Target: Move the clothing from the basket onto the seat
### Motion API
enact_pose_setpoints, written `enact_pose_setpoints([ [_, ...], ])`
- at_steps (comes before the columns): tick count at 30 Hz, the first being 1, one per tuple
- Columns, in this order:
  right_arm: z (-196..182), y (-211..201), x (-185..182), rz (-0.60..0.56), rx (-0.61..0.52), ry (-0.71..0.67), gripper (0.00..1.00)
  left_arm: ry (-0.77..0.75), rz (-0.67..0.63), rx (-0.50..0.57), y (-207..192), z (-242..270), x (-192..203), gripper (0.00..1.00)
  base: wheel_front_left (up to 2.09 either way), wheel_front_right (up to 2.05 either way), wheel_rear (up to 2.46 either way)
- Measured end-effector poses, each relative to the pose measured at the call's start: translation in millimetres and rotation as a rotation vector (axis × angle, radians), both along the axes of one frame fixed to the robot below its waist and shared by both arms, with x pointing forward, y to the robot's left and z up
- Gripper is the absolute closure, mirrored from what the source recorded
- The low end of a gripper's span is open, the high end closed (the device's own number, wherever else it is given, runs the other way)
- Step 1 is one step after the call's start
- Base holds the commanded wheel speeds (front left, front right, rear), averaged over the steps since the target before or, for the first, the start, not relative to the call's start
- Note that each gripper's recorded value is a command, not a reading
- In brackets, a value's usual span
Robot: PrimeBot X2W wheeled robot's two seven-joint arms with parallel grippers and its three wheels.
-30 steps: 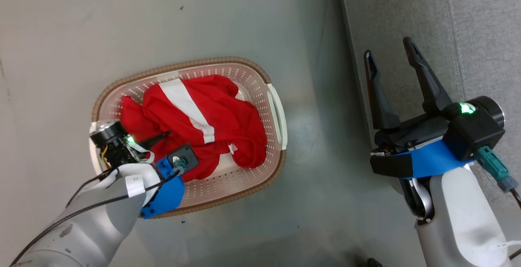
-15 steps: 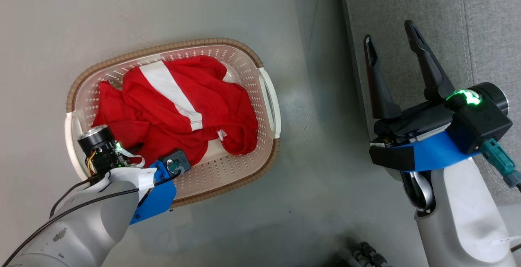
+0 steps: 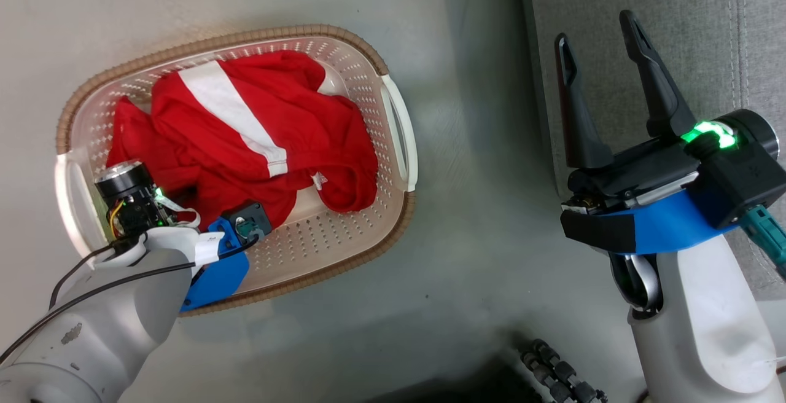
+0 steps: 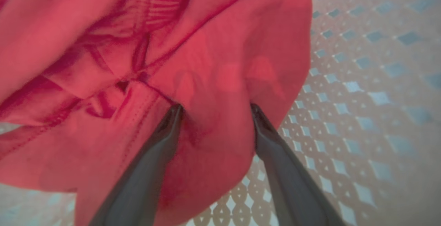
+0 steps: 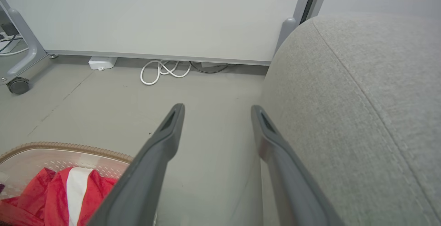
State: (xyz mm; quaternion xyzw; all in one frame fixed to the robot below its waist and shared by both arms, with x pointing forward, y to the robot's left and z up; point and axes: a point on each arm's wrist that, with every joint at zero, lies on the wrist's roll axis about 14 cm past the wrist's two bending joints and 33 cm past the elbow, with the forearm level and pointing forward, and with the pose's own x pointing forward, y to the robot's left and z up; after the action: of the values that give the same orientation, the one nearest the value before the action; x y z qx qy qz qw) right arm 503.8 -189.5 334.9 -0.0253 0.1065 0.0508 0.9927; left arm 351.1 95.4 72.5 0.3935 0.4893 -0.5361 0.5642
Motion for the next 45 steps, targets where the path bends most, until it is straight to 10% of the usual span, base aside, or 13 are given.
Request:
enact_pose_setpoints([
  [6, -8, -4, -1, -0.008, -0.004, 0.016, 0.00, 0.017, -0.017, 0.005, -3, -10, -5, 0.00, 0.00, 0.00, 0.00],
  [7, -8, -4, -1, -0.008, -0.004, 0.016, 0.00, 0.017, -0.017, 0.005, -3, -10, -5, 0.15, 0.00, 0.00, 0.00],
  [9, -10, -4, -2, -0.009, -0.004, 0.019, 0.00, 0.017, -0.026, 0.007, -3, -12, -6, 0.91, 0.00, 0.00, 0.00],
  [10, -10, -4, -1, -0.010, -0.004, 0.019, 0.00, 0.017, -0.026, 0.006, -4, -12, -5, 1.00, 0.00, 0.00, 0.00],
  [45, 109, 27, -12, 0.050, 0.014, -0.207, 0.00, -0.265, 0.481, -0.507, -64, 167, 70, 1.00, 0.00, 0.00, 0.00],
])
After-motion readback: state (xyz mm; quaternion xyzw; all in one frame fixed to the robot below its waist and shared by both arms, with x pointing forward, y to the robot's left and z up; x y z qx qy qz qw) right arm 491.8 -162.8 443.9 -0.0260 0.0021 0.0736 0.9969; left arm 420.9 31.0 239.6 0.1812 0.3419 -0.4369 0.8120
